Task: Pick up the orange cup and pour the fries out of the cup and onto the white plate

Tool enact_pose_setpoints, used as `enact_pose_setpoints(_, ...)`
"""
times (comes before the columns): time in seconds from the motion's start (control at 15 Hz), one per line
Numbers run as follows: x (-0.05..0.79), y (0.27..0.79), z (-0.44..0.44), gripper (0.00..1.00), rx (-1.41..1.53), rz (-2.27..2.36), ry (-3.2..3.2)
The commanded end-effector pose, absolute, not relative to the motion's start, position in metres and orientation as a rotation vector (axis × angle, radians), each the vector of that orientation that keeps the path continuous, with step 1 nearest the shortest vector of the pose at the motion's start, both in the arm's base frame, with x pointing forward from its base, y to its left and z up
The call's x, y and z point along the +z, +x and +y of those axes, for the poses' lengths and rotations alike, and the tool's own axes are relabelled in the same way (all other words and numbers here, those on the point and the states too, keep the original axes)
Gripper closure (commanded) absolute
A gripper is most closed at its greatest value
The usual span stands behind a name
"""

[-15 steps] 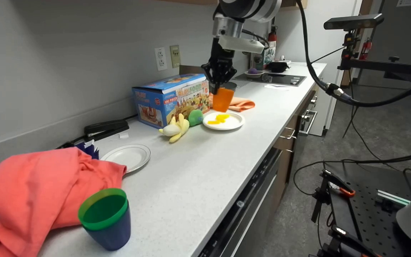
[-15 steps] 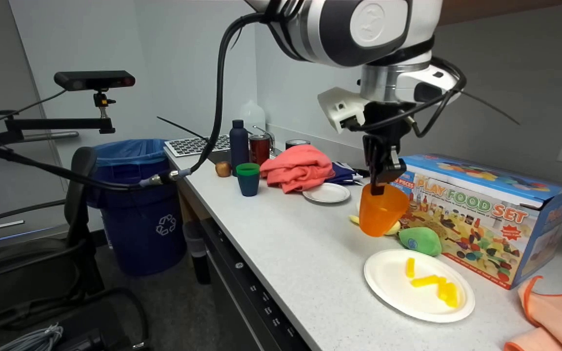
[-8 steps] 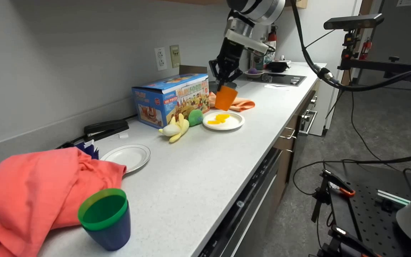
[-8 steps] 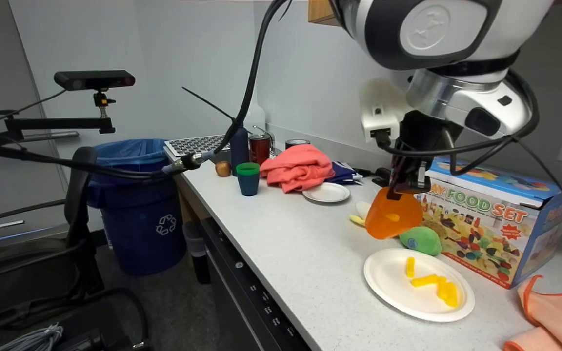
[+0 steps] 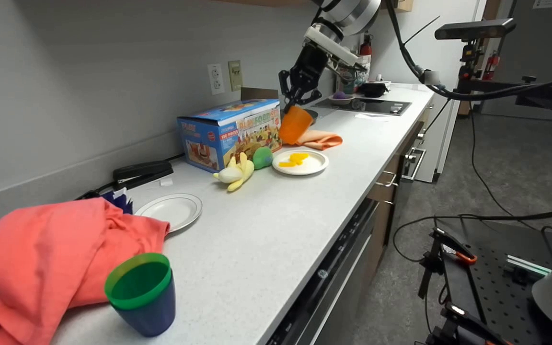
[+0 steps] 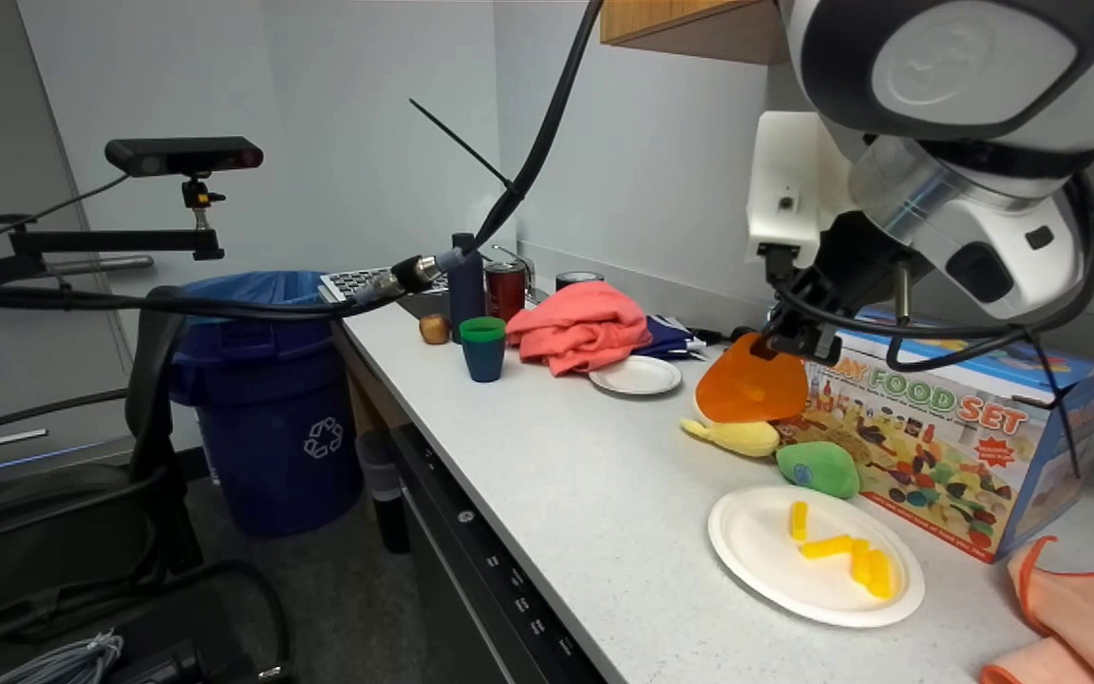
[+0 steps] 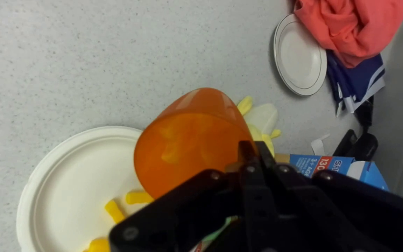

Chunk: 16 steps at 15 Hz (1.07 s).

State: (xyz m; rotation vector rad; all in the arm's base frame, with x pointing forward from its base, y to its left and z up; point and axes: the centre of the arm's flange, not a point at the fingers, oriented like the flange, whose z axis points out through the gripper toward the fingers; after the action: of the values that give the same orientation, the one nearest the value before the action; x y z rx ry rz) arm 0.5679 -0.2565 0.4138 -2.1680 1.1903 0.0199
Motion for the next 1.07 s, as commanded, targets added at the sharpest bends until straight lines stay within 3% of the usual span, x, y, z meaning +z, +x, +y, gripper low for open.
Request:
enact_pose_setpoints(0.0,0.405,0.577,-0.283,0.99,0.080,1.171,-2.076)
enact_pose_setpoints(1.0,0.353,0.602,-0.318,0.99,0.257,1.043,-1.617)
